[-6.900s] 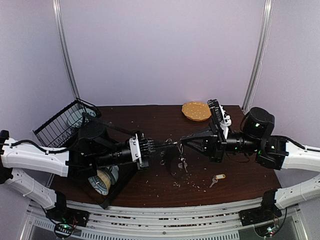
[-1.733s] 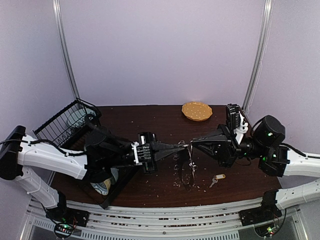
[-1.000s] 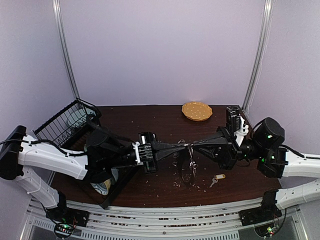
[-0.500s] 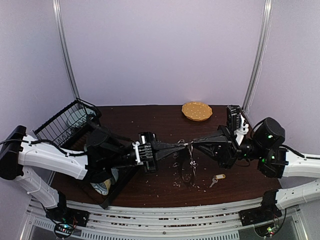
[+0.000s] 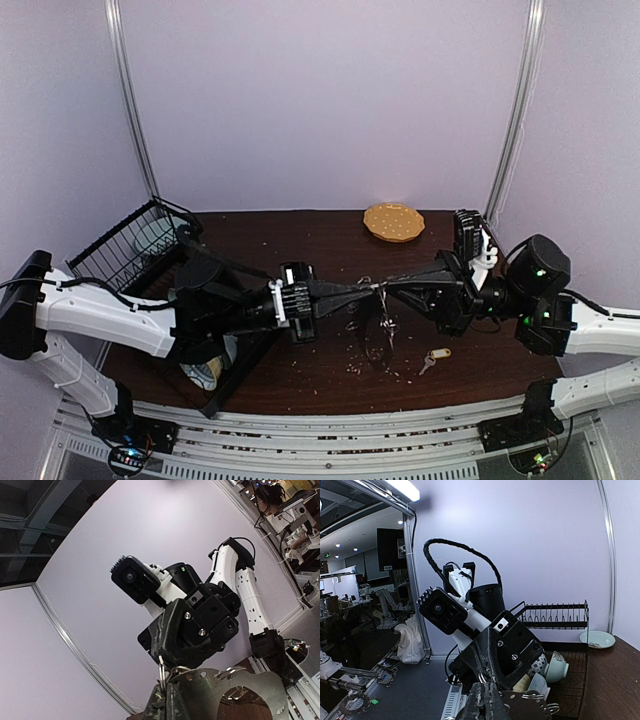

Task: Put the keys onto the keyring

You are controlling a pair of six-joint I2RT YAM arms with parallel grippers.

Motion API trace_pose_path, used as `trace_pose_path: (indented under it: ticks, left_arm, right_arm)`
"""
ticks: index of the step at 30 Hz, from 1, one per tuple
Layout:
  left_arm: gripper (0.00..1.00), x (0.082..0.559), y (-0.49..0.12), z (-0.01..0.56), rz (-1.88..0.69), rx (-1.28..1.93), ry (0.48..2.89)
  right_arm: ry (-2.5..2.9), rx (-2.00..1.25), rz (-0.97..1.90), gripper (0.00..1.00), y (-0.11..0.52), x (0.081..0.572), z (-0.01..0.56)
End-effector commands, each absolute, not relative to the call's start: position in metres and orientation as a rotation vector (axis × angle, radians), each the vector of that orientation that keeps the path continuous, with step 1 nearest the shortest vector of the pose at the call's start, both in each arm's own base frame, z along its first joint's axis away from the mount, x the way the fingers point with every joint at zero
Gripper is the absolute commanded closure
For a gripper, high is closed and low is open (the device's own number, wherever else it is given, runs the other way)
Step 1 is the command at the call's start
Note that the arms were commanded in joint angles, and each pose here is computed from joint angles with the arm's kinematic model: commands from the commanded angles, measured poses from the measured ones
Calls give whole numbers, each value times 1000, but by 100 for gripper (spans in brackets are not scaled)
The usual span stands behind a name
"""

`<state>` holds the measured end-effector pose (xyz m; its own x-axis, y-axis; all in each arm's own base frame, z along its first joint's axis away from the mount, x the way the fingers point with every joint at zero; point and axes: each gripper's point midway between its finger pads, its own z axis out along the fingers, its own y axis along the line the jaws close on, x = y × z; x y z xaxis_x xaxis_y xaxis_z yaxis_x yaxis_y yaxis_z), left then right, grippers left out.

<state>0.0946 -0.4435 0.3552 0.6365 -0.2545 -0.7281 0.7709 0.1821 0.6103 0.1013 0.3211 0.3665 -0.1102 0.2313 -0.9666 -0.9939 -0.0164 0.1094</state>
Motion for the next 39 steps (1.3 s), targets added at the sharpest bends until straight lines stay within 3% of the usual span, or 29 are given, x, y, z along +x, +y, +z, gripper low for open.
trace_pose_path:
  ticks: [1,13,23,39]
  left_arm:
    - [100,90,-443,374,-795,1140,496]
    - [100,65,-439,373,-929,1206,432]
    - [100,82,-440,396,-1049,1053,560]
    - [100,73,-456,378,-1000,1193,510]
  right_arm:
    - [1065,-961,1381,100,316,101,378]
    - [1045,-954,1305,100,308,103,379]
    - [1045,-1132,1343,100,307,78,372]
    - [1063,-1081,1406,100,305,77,381]
